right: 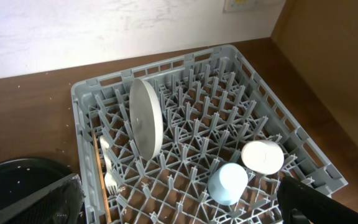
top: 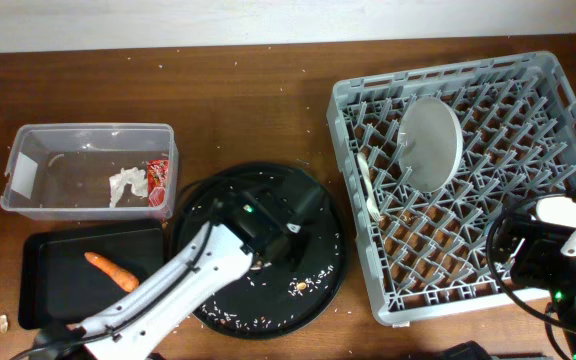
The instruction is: Sort waste into correct bins and load items into the dishwasher rack
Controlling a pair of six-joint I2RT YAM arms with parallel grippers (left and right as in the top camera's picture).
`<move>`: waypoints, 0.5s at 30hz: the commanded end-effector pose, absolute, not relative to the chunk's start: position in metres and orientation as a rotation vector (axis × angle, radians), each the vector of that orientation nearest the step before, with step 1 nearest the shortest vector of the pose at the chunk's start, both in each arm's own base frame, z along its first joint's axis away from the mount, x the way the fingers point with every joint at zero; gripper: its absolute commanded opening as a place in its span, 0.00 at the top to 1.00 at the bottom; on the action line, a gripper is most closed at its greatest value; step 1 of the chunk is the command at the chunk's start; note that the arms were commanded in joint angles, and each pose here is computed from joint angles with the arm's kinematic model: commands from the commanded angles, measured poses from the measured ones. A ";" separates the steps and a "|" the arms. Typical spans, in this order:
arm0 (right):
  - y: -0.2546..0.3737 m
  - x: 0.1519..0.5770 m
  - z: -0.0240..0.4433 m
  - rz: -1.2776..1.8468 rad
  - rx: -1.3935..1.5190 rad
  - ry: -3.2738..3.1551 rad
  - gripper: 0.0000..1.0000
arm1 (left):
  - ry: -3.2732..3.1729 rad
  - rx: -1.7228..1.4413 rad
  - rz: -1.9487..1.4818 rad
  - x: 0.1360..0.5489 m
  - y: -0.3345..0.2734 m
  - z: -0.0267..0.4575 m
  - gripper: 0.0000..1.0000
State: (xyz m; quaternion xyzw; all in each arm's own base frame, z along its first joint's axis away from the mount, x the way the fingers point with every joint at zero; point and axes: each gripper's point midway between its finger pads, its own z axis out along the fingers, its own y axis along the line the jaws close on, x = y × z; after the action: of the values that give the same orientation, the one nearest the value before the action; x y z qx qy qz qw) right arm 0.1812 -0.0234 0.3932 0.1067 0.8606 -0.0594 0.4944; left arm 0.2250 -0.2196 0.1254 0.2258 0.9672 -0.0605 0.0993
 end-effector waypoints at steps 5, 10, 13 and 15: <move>-0.026 0.181 0.395 -0.155 0.277 2.078 0.01 | 2.851 -0.118 -0.467 0.261 -0.058 0.186 1.00; -0.026 0.181 0.395 -0.155 0.277 2.078 0.01 | 2.579 -0.438 -0.876 0.260 0.020 0.177 1.00; -0.026 0.181 0.395 -0.155 0.277 2.078 0.01 | 2.126 -0.485 -1.123 0.255 0.051 0.166 1.00; -0.026 0.181 0.395 -0.155 0.277 2.078 0.01 | 1.860 -0.449 -1.172 0.244 0.062 0.181 1.00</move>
State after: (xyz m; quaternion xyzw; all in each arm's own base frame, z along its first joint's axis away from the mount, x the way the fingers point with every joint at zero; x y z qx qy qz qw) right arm 0.1813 -0.0234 0.3932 0.1064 0.8608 -0.0596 0.4941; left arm 0.2462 0.0608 0.1419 -0.2342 0.8420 -0.3918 0.2876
